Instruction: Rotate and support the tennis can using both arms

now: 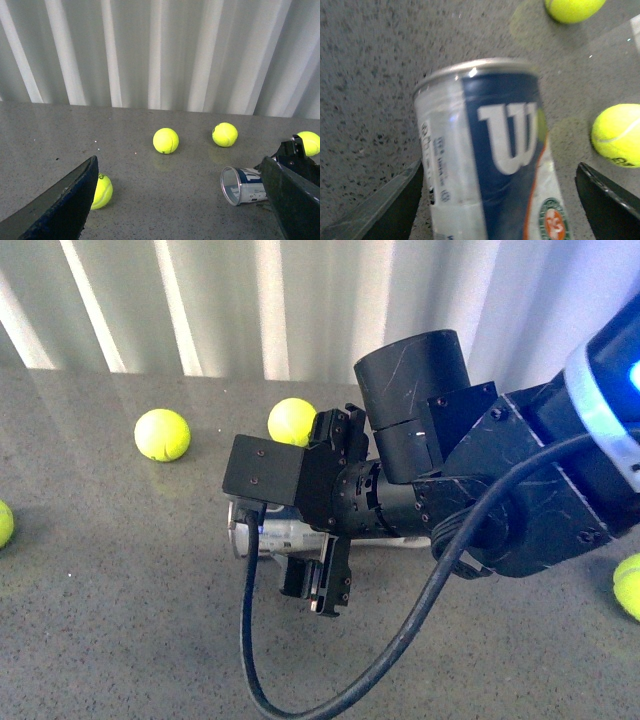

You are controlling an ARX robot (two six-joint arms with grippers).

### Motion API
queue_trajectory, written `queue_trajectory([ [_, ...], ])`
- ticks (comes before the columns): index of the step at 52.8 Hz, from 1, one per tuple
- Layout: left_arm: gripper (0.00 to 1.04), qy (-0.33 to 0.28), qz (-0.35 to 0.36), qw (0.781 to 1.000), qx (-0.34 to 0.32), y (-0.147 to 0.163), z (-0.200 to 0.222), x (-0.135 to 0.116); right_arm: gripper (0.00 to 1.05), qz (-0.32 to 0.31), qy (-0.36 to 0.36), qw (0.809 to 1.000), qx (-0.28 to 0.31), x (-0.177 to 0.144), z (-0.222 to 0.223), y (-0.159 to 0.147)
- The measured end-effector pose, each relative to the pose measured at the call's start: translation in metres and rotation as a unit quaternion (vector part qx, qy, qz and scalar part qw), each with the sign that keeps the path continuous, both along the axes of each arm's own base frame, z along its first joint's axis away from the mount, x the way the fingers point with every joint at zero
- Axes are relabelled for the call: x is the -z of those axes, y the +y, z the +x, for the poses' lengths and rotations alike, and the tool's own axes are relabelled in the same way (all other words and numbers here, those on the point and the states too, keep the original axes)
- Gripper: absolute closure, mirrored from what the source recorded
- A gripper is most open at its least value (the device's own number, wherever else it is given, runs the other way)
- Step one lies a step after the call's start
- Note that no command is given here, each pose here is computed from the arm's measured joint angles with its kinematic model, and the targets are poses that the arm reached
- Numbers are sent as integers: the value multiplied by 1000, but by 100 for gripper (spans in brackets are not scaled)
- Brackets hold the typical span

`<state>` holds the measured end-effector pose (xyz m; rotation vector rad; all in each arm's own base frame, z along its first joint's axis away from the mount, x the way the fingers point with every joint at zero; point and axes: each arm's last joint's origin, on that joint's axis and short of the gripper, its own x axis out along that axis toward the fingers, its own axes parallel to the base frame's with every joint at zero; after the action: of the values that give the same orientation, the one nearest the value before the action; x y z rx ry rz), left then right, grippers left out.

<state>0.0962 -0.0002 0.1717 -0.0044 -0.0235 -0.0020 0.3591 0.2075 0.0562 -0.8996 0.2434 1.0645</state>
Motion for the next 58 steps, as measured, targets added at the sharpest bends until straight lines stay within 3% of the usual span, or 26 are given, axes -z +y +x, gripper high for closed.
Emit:
queue_trajectory([
  [2,7,0,0,1000,0,0,0,0,5,13,-2,1000,4,-9,-2,0],
  [12,7,0,0,1000,0,0,0,0,7,65,-31,997,21,-51,-20,-11],
  [18,7,0,0,1000,0,0,0,0,7,133,-46,986,94,-82,-42,-32],
  [21,7,0,0,1000,0,0,0,0,7,195,-66,960,189,-104,-52,-53],
  [26,7,0,0,1000,0,0,0,0,7,285,-55,883,370,-129,-67,-96],
  [30,7,0,0,1000,0,0,0,0,7,336,-40,785,519,-132,-90,-137],
  [31,7,0,0,1000,0,0,0,0,7,347,-40,762,545,-132,-96,-144],
  [33,7,0,0,1000,-1,0,0,0,7,362,-39,736,571,-130,-101,-152],
  [36,7,0,0,1000,1,0,0,0,7,393,-27,710,583,-130,-106,-157],
  [40,7,0,0,1000,2,0,0,0,8,406,-17,711,574,-129,-106,-154],
  [45,7,0,0,1000,0,0,0,0,23,426,-58,746,509,-124,-115,-159],
  [49,7,0,0,1000,-2,0,0,0,35,426,-85,757,487,-124,-127,-164],
  [58,7,0,0,1000,0,0,0,0,64,414,-105,757,494,-120,-152,-181],
])
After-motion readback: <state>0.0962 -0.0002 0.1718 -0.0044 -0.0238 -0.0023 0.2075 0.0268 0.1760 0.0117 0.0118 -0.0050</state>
